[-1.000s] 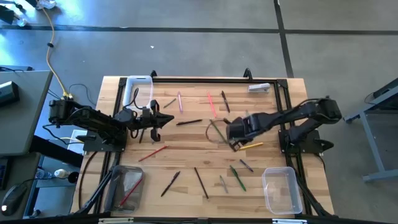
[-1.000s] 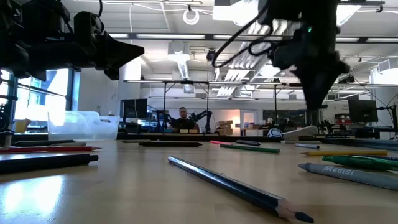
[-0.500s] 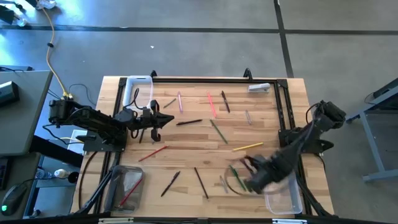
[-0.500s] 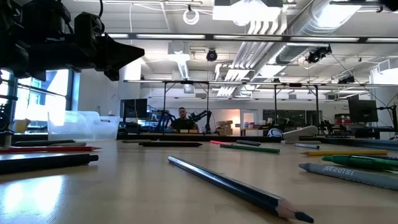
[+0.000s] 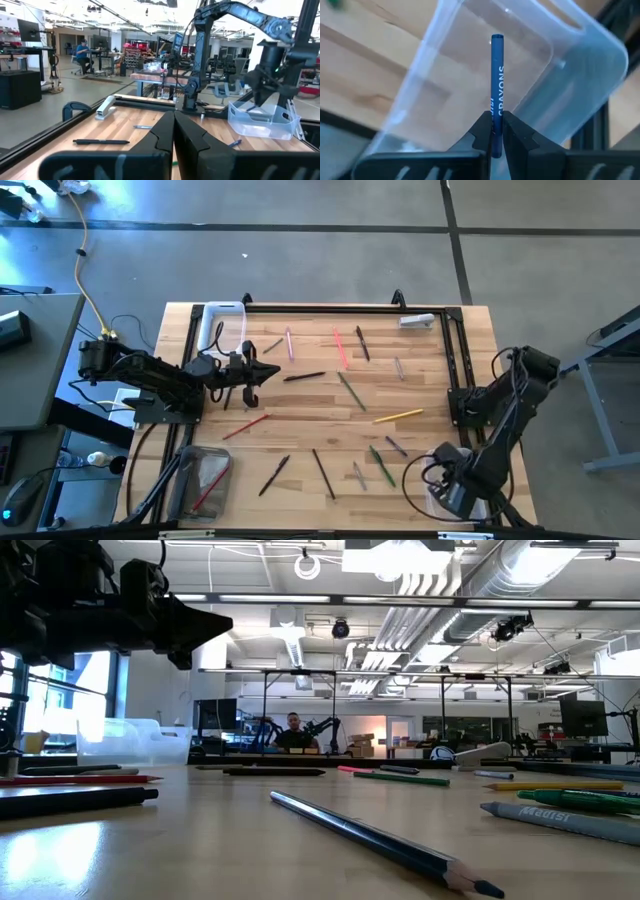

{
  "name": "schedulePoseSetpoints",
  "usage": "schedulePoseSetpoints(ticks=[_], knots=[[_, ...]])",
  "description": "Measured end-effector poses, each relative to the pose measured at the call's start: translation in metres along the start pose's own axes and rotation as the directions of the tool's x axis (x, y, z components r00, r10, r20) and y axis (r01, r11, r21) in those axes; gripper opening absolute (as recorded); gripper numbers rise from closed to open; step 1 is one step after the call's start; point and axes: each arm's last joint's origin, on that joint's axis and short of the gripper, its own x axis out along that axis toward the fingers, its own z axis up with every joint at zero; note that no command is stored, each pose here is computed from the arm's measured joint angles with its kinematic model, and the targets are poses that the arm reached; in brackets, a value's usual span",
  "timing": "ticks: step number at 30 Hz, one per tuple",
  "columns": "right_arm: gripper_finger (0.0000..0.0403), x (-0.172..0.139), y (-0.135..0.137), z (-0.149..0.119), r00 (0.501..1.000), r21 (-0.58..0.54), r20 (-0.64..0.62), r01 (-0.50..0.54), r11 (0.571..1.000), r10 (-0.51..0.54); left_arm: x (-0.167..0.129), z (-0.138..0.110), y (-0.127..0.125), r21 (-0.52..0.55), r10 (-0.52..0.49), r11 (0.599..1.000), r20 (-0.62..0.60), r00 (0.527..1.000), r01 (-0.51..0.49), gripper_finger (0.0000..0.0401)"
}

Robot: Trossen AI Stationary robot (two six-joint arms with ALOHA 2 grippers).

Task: Sort crayons/erasers/pens/pencils in bins
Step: Put the top blue crayon into the bottom transparent bin, then put the green pen into the top transparent bin

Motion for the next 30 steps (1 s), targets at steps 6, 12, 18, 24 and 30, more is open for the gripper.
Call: schedulePoseSetpoints(ticks=[6,12,18,24,30], knots=[[0.0020,0.033,-0.004,0.012,1.000,-0.196,-0.003,-0.004,0.981,0.004,0.000,0.000,0.000,0.000,0.000,1.000,0.000,1.000,0.000,0.0000],[0.0020,0.058,-0.009,0.022,0.999,-0.269,-0.033,-0.017,0.963,0.009,0.000,0.000,0.000,0.000,0.000,1.000,0.000,1.000,0.000,0.0000],[0.0042,0.054,-0.004,0.021,0.997,-0.312,-0.068,-0.046,0.949,0.026,0.000,0.000,0.000,0.000,0.000,1.000,0.000,1.000,0.000,0.0000],[0.0107,0.037,0.001,0.016,0.995,-0.276,-0.098,-0.054,0.960,0.028,0.000,0.000,0.000,0.000,0.000,1.000,-0.001,1.000,0.000,0.0000],[0.0140,0.009,0.010,0.009,0.991,-0.261,-0.128,-0.073,0.963,0.041,0.000,-0.001,0.000,0.000,0.001,1.000,-0.008,1.000,-0.001,0.0000]])
